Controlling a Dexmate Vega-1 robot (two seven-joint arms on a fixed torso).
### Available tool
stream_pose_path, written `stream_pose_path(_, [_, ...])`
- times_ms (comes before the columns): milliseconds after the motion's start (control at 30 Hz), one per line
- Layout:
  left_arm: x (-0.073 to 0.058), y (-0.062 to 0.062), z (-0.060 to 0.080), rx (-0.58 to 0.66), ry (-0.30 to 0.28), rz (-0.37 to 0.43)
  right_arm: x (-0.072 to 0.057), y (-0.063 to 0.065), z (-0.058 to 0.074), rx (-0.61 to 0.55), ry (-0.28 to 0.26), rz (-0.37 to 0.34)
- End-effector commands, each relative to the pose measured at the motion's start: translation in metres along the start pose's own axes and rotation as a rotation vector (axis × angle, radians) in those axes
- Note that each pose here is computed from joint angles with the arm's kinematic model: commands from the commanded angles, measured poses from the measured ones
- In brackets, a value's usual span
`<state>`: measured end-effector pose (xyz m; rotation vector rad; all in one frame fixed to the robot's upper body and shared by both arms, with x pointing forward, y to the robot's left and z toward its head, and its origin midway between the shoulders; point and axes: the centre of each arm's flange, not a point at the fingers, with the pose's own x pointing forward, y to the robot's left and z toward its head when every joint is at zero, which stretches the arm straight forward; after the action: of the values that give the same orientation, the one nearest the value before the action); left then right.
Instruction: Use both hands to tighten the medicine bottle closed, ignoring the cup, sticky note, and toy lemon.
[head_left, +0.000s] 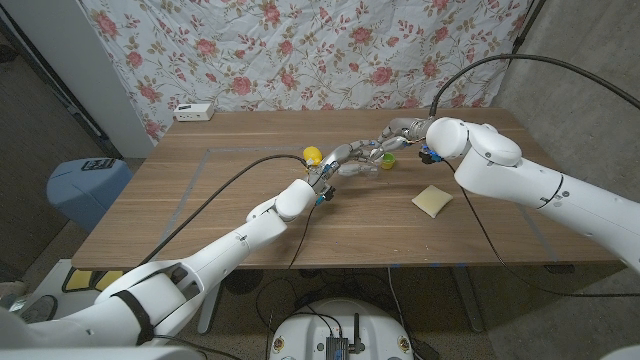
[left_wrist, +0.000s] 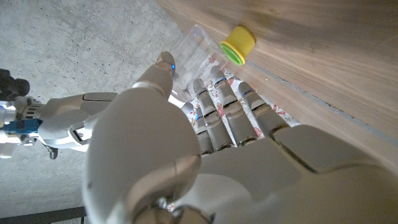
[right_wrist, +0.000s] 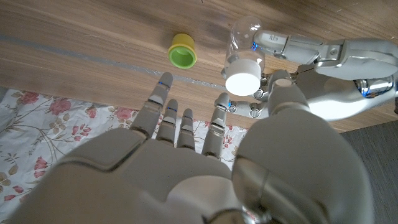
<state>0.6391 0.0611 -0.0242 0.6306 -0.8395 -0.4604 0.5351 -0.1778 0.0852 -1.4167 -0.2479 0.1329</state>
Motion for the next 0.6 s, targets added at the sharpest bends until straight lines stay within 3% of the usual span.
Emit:
stream_pose_path(33, [-0.0008, -0.0004, -0.0002, -0.002, -0.002, 0.005, 0.0001, 0.0028, -0.0008, -0.006, 0.004, -0.016])
stream_pose_path(600, [-0.0006, -0.0014, -0.0004, -0.004, -0.001, 0.003, 0.0042, 0.0079, 0.0007, 0.001, 0.007, -0.048])
